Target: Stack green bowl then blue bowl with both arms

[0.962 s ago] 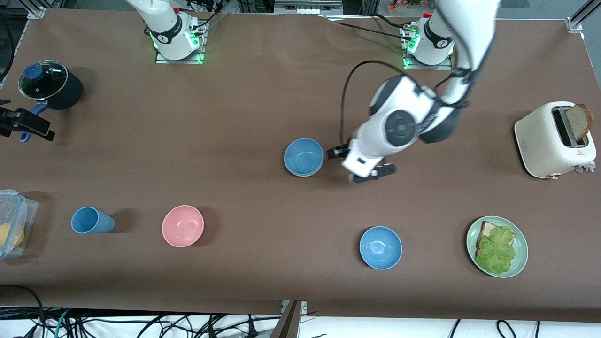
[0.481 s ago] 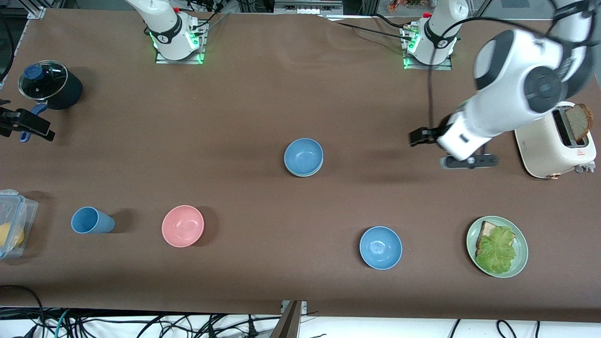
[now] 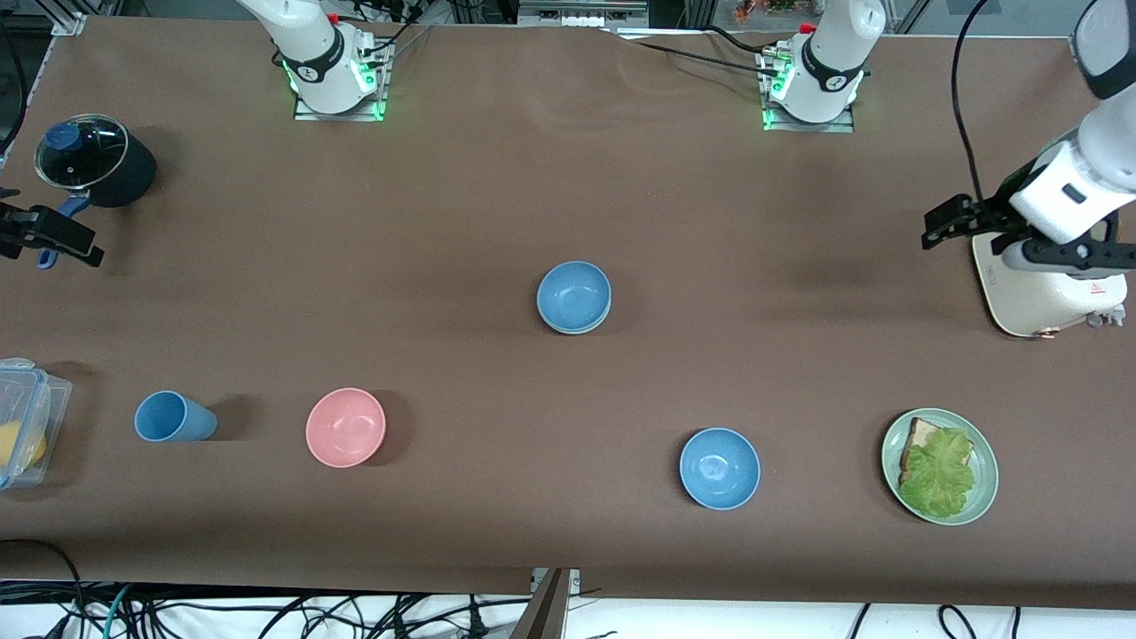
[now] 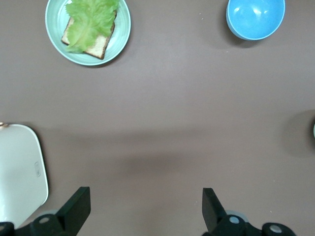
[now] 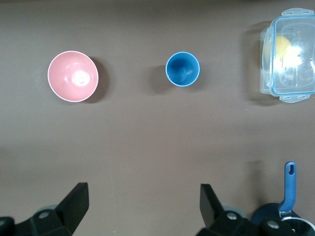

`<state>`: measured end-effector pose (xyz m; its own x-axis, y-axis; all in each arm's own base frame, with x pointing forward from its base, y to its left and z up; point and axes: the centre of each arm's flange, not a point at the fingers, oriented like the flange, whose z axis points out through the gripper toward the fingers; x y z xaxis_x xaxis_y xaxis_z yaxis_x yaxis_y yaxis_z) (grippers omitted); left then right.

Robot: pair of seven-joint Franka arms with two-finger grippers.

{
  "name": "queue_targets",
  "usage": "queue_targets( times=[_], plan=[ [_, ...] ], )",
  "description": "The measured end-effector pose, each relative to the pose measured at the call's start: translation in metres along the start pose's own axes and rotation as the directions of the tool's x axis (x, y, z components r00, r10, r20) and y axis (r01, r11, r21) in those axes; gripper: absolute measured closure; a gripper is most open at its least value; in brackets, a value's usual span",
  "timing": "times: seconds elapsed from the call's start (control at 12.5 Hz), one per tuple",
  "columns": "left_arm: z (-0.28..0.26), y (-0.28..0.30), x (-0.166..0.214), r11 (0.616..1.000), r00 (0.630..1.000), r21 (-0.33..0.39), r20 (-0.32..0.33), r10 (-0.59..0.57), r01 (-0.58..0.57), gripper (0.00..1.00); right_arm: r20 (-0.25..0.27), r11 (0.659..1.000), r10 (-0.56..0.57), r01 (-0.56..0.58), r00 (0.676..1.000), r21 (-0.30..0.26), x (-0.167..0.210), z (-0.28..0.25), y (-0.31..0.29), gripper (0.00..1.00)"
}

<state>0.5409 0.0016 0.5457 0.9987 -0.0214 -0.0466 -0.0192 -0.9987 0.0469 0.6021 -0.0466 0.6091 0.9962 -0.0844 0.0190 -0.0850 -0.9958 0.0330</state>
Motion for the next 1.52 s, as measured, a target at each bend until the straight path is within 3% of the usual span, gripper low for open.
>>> queue_targets(
  times=[0.56,1.04,1.52],
  plan=[
    [-0.014,0.013,-0.005,0.999,0.999,0.017,-0.012,-0.04,0.04,0.0,0.0,1.0,0.0,0.0,1.0,0.0,0.0,0.0,0.0,0.0],
    [-0.052,0.001,0.0,0.997,0.993,0.024,-0.091,-0.071,0.074,0.0,0.0,1.0,0.0,0.0,1.0,0.0,0.0,0.0,0.0,0.0],
    [-0.05,0.007,0.002,0.998,0.994,0.027,-0.089,-0.06,0.063,0.0,0.0,1.0,0.0,0.0,1.0,0.0,0.0,0.0,0.0,0.0]
  ],
)
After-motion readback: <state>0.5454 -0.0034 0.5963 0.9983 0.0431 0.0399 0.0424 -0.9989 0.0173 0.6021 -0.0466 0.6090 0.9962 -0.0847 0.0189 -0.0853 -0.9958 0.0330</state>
